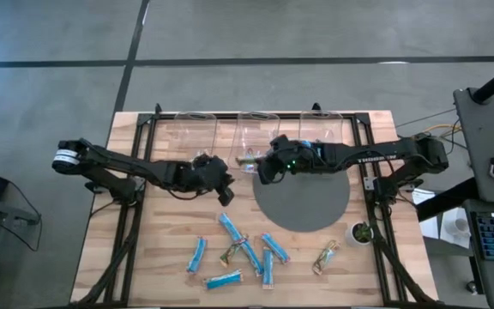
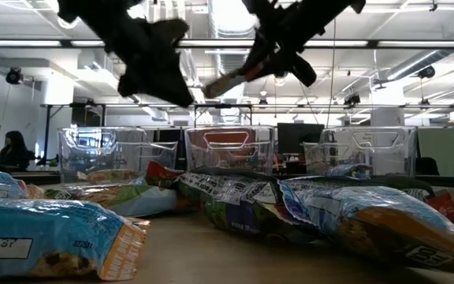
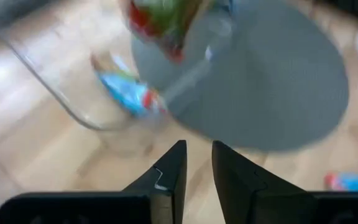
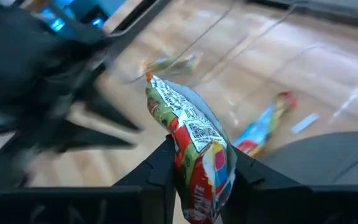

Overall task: Pick and place Granola Bars by type
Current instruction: Put the red granola bar into the middle transparent bin

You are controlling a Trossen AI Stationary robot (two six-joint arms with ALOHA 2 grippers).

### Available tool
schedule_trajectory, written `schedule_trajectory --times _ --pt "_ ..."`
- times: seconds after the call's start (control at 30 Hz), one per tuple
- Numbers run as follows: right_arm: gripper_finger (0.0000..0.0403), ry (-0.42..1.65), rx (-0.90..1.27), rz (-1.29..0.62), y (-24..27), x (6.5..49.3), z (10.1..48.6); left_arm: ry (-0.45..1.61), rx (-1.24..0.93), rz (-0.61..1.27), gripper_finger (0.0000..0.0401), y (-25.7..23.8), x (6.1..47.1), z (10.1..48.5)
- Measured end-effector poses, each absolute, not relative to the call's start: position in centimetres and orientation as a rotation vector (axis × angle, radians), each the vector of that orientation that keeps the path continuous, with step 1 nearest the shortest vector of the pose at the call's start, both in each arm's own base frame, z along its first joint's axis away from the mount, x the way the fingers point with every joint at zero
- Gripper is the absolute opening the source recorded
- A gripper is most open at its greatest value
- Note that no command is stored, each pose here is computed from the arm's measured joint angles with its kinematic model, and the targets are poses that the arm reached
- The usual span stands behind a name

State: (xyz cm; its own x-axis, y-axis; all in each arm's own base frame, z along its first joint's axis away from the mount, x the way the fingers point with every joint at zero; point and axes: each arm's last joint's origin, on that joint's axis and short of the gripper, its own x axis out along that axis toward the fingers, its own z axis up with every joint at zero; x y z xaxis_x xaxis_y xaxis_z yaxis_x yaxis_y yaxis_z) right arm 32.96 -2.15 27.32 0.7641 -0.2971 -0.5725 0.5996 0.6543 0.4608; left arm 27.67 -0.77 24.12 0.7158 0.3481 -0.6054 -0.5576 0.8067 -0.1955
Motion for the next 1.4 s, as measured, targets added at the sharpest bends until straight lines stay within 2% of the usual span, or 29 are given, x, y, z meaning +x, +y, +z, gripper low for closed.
schedule_trajectory --times 0.17,0.33,0.47,0.6,0.77,0.9,1.17,1.4 --pt "0.0069 0.406 0.672 -0.709 -3.5 32.7 27.2 0.771 -0.327 0.712 0.0060 0.4 25.0 22.7" --pt "0.0086 0.456 0.674 -0.744 -5.9 32.8 26.1 0.908 -0.316 0.746 0.0060 0.0 23.5 21.8" --pt "0.0129 0.536 0.618 -0.757 -6.6 33.4 24.6 0.960 -0.291 0.749 0.0060 -0.3 23.0 21.3" --pt "0.0192 0.578 0.571 -0.753 -6.9 34.4 23.7 1.001 -0.254 0.730 0.0060 -0.5 22.7 21.2" --pt "0.0266 0.581 0.554 -0.741 -6.8 35.3 24.0 1.009 -0.206 0.675 0.0060 -1.0 23.0 22.2" --pt "0.0303 0.582 0.509 -0.727 -6.9 35.4 24.8 0.976 -0.151 0.596 0.0060 -1.7 23.7 23.9" --pt "0.0327 0.603 0.462 -0.671 -6.3 34.4 27.0 1.024 -0.097 0.538 0.0060 -2.2 23.4 25.2" --pt "0.0327 0.609 0.449 -0.630 -4.7 33.8 27.9 1.105 -0.309 0.471 0.0060 -3.7 22.7 24.4"
